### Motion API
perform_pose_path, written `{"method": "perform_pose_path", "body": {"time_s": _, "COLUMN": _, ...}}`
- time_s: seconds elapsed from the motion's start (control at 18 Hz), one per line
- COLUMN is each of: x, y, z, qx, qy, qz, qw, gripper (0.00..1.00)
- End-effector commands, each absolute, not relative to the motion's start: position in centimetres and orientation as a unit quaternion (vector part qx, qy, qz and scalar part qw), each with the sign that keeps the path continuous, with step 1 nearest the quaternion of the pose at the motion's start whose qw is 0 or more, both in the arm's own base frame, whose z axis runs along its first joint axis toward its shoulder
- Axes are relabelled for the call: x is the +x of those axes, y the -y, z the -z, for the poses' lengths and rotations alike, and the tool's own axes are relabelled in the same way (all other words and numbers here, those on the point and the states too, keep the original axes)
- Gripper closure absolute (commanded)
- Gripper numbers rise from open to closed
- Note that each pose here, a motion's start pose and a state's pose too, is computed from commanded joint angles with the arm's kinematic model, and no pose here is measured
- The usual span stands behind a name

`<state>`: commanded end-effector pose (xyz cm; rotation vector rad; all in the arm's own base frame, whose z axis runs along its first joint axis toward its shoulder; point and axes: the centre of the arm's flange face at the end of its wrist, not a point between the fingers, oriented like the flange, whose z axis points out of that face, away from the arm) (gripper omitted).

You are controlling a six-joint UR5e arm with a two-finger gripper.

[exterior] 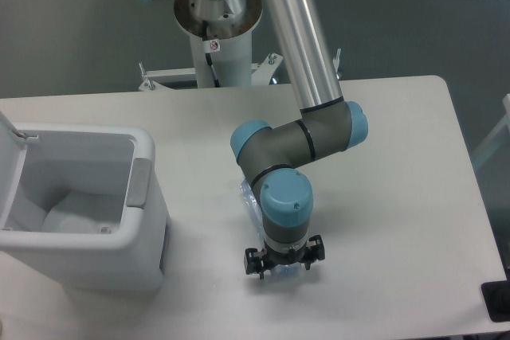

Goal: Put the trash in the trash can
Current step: 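Close the gripper around the water bottle's middle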

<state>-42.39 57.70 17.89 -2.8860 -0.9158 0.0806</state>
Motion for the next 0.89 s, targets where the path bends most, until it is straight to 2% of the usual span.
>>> {"method": "perform_pose_path", "body": {"time_s": 0.17, "x": -42.43, "y": -57.73, "z": -17.85, "qx": -0.951, "qy": 0.302, "qz": -0.027, "qw": 0.056, "gripper": 0.07}}
{"method": "perform_pose_path", "body": {"time_s": 0.89, "x": -42.44, "y": -57.58, "z": -17.95, "qx": -0.951, "qy": 0.302, "qz": -0.032, "qw": 0.054, "gripper": 0.25}}
